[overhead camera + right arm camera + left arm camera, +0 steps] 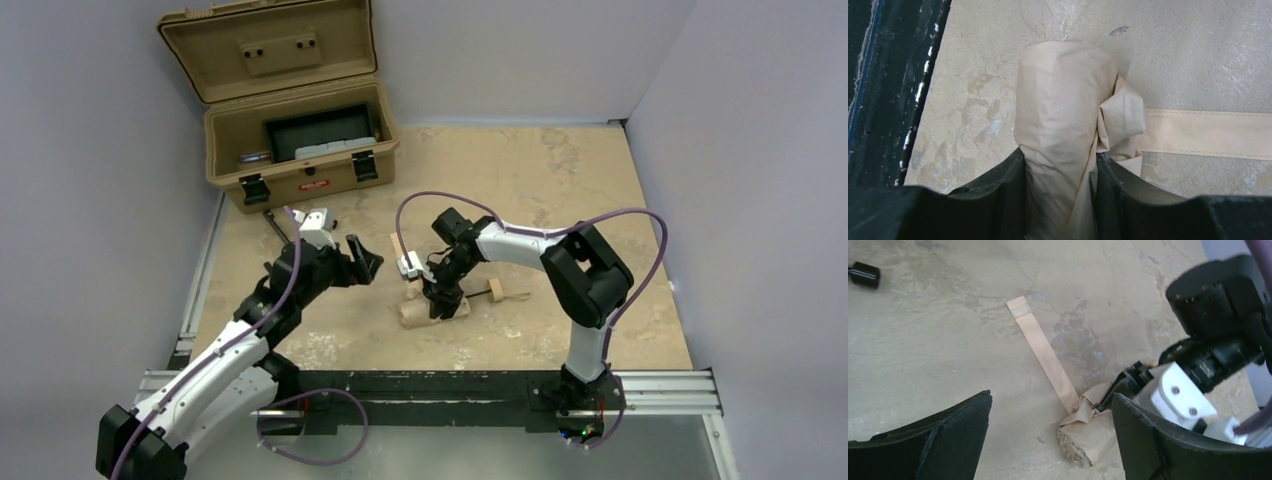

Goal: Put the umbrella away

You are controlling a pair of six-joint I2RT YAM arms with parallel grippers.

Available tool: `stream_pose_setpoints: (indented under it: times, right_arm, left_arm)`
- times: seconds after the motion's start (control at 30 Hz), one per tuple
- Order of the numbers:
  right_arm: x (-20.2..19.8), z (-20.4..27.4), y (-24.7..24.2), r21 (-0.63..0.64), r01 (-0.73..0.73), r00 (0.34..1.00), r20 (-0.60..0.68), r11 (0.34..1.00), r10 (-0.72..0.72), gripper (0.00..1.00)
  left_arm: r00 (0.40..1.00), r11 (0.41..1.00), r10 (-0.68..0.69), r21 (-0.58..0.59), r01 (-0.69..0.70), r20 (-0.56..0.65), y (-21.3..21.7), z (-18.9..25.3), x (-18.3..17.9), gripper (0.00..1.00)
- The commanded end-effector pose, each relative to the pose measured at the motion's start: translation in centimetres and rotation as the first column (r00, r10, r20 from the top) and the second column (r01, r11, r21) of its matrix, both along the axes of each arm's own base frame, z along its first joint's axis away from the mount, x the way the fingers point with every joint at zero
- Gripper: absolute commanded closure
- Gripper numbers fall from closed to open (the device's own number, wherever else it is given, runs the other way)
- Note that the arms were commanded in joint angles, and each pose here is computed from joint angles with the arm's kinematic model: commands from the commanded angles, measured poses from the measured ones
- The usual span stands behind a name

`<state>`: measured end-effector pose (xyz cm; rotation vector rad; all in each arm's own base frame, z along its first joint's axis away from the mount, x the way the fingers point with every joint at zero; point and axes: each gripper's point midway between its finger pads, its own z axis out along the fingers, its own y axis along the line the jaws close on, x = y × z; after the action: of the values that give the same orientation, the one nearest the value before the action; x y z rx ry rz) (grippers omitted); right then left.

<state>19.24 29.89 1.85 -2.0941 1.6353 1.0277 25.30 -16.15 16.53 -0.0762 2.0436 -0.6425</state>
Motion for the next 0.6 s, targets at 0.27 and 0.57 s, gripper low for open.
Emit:
stream_pose_setpoints:
  times: [0.27, 0.57]
  right_arm:
    - [-1.8, -5.6, -5.7, -0.347, -0.011, 0.989, -0.143, 0.938, -0.041, 1.0]
    - [-2.5, -6.7, -6.0, -0.362, -0.086, 0.978, -0.21, 0.928, 0.009, 0.99]
  left_arm:
    - [0.78, 0.83, -0.554, 0.257, 0.495, 0.29, -9.6, 0.6, -6.7, 0.18]
    - [0.678, 0.7, -0.662, 0.587, 0.407, 0.319, -9.7, -3.6, -10.1, 0.16]
